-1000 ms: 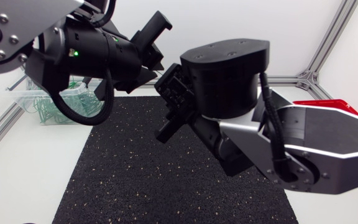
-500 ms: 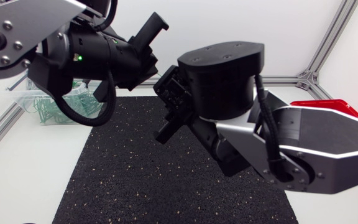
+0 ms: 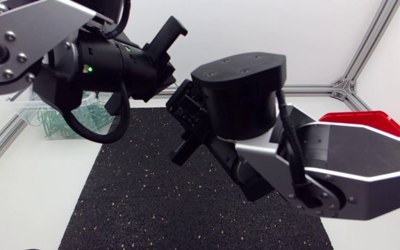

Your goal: Take a green cable tie from the red box, thread the tail through the head to close it, then place it in the transparent bin on the left.

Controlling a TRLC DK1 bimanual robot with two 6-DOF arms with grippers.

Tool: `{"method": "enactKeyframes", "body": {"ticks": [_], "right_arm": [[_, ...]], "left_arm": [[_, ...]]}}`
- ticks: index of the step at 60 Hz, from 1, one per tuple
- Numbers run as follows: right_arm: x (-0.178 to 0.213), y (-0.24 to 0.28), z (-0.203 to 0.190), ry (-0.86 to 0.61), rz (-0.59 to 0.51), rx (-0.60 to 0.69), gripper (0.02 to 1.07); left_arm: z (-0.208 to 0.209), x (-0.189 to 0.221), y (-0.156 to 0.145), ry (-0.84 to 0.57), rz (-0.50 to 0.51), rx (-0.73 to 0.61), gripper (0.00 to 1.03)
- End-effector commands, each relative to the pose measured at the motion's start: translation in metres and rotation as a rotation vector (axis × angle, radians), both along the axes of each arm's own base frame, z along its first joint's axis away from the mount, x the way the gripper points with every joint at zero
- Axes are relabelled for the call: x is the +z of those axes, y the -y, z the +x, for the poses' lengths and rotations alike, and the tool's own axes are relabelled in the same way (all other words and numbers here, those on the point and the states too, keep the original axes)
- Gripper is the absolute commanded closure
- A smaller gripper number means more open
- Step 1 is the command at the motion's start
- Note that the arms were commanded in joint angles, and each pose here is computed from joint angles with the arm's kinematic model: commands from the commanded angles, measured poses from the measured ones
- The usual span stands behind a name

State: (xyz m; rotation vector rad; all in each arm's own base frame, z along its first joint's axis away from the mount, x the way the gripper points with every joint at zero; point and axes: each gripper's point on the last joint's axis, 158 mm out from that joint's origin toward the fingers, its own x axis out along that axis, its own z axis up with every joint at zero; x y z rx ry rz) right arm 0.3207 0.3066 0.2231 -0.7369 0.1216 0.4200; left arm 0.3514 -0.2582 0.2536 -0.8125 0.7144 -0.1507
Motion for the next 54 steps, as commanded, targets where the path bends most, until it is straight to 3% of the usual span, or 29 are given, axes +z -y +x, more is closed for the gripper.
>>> {"method": "enactKeyframes", "body": {"ticks": [1,5,12,16,25,38,54], "right_arm": [[-0.001,-0.005,-0.002,0.011,-0.009,0.014,0.92],[-0.001,-0.004,-0.002,0.012,-0.007,0.012,0.88],[-0.001,0.0,-0.003,0.012,-0.008,0.007,0.62],[-0.004,0.003,-0.002,0.009,-0.018,0.005,0.54],[-0.011,0.015,-0.001,-0.01,-0.036,0.0,0.25],[-0.012,0.036,-0.001,-0.052,-0.014,0.031,0.23],[-0.039,0.043,-0.002,-0.324,0.079,0.182,0.23]], "left_arm": [[-0.004,-0.006,-0.004,0.004,0.009,-0.011,0.99],[-0.003,-0.008,-0.007,0.008,0.01,-0.006,0.99],[0.001,-0.003,-0.018,0.024,0.01,0.01,0.99],[0.002,0.0,-0.021,0.037,0.011,0.011,0.99],[0.008,-0.001,-0.032,0.06,0.03,0.007,0.99],[0.01,-0.021,-0.035,0.083,0.041,-0.131,1.0],[-0.008,-0.035,-0.031,0.21,0.055,-0.383,1.0]]}}
